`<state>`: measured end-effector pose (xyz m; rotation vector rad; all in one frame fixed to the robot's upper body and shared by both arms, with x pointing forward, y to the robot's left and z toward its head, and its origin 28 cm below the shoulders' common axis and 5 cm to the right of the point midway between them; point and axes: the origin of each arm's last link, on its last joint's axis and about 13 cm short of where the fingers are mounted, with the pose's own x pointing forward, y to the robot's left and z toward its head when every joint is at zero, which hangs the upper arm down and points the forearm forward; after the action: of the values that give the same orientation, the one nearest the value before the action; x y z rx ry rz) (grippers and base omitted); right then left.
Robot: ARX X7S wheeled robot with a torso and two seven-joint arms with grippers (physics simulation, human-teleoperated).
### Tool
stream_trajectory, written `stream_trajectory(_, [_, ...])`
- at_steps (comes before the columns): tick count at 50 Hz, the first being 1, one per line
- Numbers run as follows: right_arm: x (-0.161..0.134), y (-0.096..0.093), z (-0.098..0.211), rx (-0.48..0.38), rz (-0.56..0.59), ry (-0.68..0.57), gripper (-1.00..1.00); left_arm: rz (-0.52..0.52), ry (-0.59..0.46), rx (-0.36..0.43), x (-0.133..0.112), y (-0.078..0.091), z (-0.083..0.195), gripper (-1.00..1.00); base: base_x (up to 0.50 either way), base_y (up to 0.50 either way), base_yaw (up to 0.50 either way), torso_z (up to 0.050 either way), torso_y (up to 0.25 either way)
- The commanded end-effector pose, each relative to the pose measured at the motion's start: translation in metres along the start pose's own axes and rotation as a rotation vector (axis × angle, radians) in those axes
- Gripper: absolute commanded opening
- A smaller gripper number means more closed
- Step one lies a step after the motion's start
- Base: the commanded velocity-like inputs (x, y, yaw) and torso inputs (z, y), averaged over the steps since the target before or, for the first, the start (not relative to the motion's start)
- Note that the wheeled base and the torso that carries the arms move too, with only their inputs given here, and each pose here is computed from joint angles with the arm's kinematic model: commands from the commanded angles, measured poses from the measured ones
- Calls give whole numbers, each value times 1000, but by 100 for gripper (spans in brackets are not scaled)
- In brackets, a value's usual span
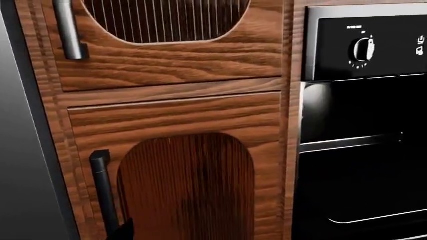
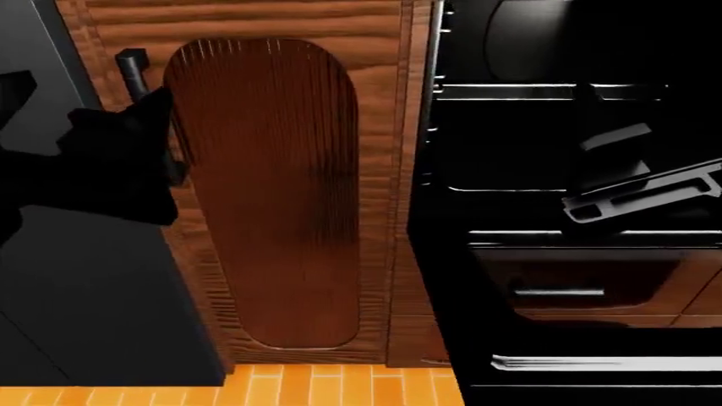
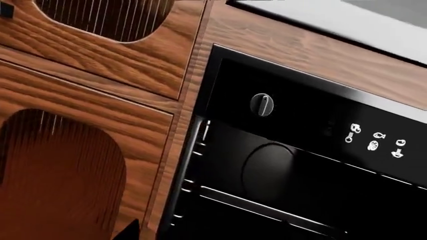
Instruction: Fully slide the oven rack out.
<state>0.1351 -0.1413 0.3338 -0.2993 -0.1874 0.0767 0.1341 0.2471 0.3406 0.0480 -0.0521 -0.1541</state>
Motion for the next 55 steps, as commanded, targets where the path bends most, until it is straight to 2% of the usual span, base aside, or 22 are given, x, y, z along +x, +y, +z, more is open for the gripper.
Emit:
stream_trajectory(1, [-1,-4,2,-17,-13,3,100,4,-8,-7,1,0,4,100,0,-500,0,0,0])
stream_trajectory(28, [4,-4,-4,-4,-16,37,100,-18,15,-26,3,-4,-2,100,0,-500,0,0,0])
stream_trajectory(55, [5,-2,-10,-22,-9,69,100,2,19,-34,6,1,-7,100,0,-500,0,0,0])
